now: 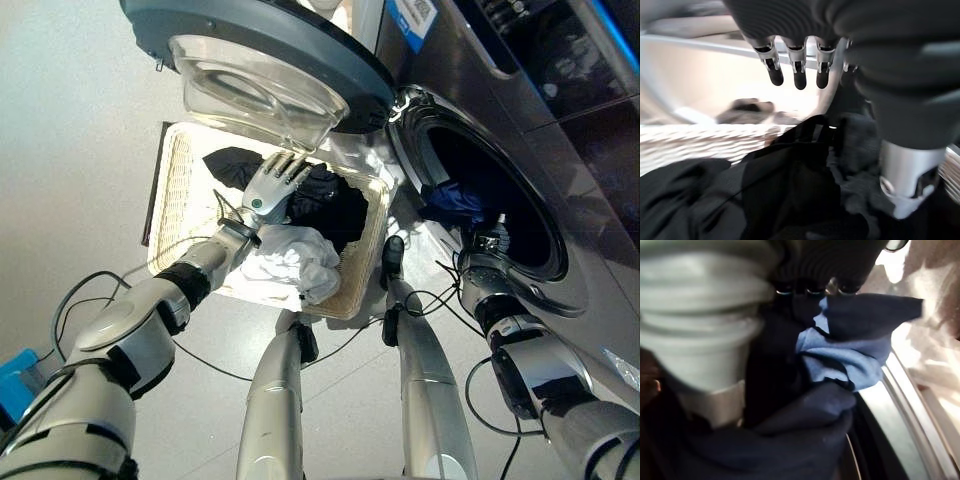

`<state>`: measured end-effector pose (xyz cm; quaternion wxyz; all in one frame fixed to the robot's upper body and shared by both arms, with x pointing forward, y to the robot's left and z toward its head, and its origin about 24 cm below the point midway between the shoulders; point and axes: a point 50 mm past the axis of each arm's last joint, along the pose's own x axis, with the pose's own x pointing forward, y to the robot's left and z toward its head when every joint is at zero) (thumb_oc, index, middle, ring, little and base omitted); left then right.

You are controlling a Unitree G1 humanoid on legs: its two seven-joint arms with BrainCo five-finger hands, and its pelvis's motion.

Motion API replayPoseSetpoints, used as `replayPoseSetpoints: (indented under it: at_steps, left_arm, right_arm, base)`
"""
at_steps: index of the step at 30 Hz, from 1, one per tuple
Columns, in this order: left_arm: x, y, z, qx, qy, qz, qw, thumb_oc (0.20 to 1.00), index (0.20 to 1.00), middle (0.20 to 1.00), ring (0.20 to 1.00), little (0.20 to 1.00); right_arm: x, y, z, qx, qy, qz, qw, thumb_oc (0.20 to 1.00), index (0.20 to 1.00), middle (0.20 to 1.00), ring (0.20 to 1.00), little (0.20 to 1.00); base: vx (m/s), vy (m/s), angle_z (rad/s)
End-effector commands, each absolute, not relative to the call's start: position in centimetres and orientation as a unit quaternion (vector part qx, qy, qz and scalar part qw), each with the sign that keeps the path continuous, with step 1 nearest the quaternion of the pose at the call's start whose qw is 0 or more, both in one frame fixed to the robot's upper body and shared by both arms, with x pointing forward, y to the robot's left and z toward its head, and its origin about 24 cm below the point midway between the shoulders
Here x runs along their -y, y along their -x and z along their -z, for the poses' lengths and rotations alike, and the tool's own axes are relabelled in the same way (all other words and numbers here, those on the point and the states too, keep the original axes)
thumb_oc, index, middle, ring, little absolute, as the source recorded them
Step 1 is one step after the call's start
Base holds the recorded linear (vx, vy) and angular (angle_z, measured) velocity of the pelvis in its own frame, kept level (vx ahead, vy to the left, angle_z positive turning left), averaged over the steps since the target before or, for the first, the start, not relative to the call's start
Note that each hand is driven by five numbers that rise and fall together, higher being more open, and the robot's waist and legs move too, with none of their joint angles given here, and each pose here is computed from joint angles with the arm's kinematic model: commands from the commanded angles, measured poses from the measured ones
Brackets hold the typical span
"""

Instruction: Put the clothes into the washing machine.

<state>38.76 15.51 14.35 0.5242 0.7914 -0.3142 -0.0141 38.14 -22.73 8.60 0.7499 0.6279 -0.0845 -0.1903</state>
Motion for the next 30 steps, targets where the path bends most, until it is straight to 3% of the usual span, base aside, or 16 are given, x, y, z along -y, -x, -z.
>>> replayPoseSetpoints:
  at_steps: [1, 6, 8, 12, 18, 28, 30]
  left_arm:
    - [-15.4, -39.2, -15.1, 0.314, -0.813, 0.013, 0.491, 1.0, 1.0, 1.0, 1.0, 1.0]
    - [-14.7, -39.7, -15.4, 0.289, -0.866, 0.072, 0.402, 1.0, 1.0, 1.0, 1.0, 1.0]
    - [-14.7, -39.7, -15.5, 0.288, -0.868, 0.073, 0.397, 1.0, 1.0, 1.0, 1.0, 1.0]
    - [-14.7, -40.4, -16.4, 0.242, -0.907, 0.098, 0.331, 1.0, 1.0, 1.0, 1.0, 1.0]
    - [-15.0, -40.8, -17.4, 0.202, -0.929, 0.09, 0.297, 1.0, 1.0, 1.0, 1.0, 1.0]
    - [-15.5, -41.3, -18.3, 0.163, -0.955, 0.08, 0.236, 1.0, 1.0, 1.0, 1.0, 1.0]
    - [-15.8, -41.6, -18.5, 0.132, -0.968, 0.079, 0.198, 1.0, 1.0, 1.0, 1.0, 1.0]
  right_arm:
    - [23.6, -38.1, -9.9, 0.124, -0.599, 0.182, 0.77, 1.0, 1.0, 1.0, 1.0, 1.0]
    - [23.4, -38.5, -11.3, 0.146, -0.6, 0.169, 0.768, 1.0, 1.0, 1.0, 1.0, 1.0]
    - [23.4, -38.6, -11.4, 0.148, -0.6, 0.168, 0.768, 1.0, 1.0, 1.0, 1.0, 1.0]
    - [22.9, -38.8, -12.2, 0.17, -0.617, 0.155, 0.753, 1.0, 1.0, 1.0, 1.0, 1.0]
    - [22.8, -38.5, -11.9, 0.194, -0.646, 0.144, 0.724, 1.0, 1.0, 1.0, 1.0, 1.0]
    - [22.3, -38.4, -11.8, 0.197, -0.659, 0.126, 0.715, 1.0, 1.0, 1.0, 1.0, 1.0]
    - [21.6, -38.3, -12.1, 0.206, -0.667, 0.113, 0.707, 1.0, 1.0, 1.0, 1.0, 1.0]
  base:
    - [0.02, 0.018, -0.08]
    - [0.01, -0.024, -0.05]
    - [0.0, -0.034, 0.0]
    - [0.01, -0.107, 0.02]
    - [0.0, -0.069, 0.05]
    - [0.0, -0.02, 0.05]
    - [-0.01, -0.039, 0.01]
